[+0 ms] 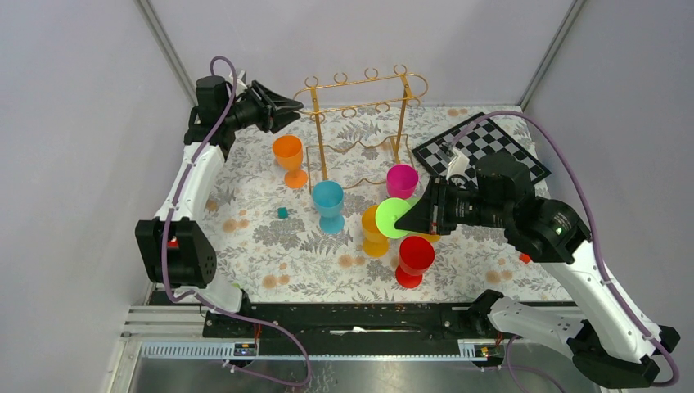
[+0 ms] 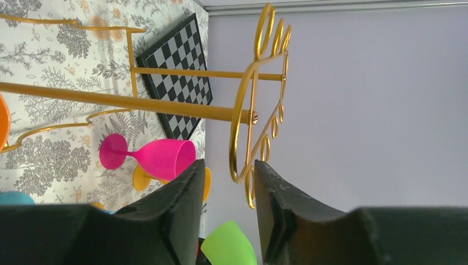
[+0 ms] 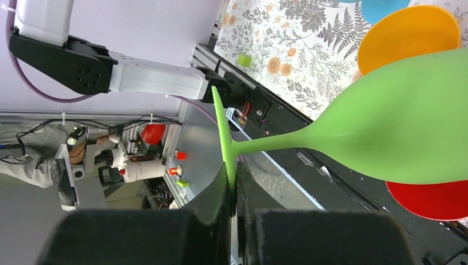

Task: Place the wine glass upside down on the wine glass rack
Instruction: Adjust the wine rack at the center of the board.

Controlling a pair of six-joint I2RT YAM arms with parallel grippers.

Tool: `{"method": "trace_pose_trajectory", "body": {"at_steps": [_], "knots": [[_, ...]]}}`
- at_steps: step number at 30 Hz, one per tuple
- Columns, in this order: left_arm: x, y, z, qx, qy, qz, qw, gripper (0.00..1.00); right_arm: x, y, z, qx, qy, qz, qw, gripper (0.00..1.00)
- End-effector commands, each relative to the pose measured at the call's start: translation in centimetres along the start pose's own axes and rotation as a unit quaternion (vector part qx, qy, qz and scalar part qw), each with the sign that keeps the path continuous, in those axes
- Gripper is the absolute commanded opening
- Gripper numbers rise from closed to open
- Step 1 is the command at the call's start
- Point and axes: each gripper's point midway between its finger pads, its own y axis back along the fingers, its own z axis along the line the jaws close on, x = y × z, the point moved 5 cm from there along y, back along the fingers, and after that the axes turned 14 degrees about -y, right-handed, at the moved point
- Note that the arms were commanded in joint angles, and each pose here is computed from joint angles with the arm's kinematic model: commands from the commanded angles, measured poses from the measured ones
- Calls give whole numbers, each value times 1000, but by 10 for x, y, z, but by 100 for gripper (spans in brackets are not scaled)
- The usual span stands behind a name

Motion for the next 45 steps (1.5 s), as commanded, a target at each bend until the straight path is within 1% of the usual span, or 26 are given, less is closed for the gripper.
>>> {"method": "trace_pose_trajectory", "body": {"at_steps": [1,5,7,10,13,17,22,30,35,41,45], "knots": [[-13,4,-29,49,-48,-15,998,34,-3,12,13,-19,7,-11,1000,0],[-9,4,-25,43,-49,-15,998,18,-4,11,14,-18,3,-13,1000,0],[-6,5,-23,42,-51,-12,998,12,-6,11,15,-18,1,-17,1000,0],[2,3,-22,39,-46,-5,998,4,-9,12,16,-16,-3,-25,1000,0],[9,0,-27,42,-44,1,998,1,-12,14,18,-15,-4,-38,999,0],[15,-5,-39,55,-34,4,998,0,-16,16,18,-11,-8,-58,998,0],[21,-3,-50,56,-21,-6,998,0,-18,20,21,-15,-11,-68,997,0],[35,16,-59,52,-5,-35,998,0,-22,26,23,-17,-11,-90,996,0],[45,30,-67,54,-7,-52,997,0,-24,29,27,-22,-12,-96,995,0],[57,40,-65,48,-7,-60,997,0,-26,28,28,-22,-11,-100,995,0],[65,45,-59,41,-6,-59,997,0,-28,23,29,-24,-13,-92,995,0]]}}
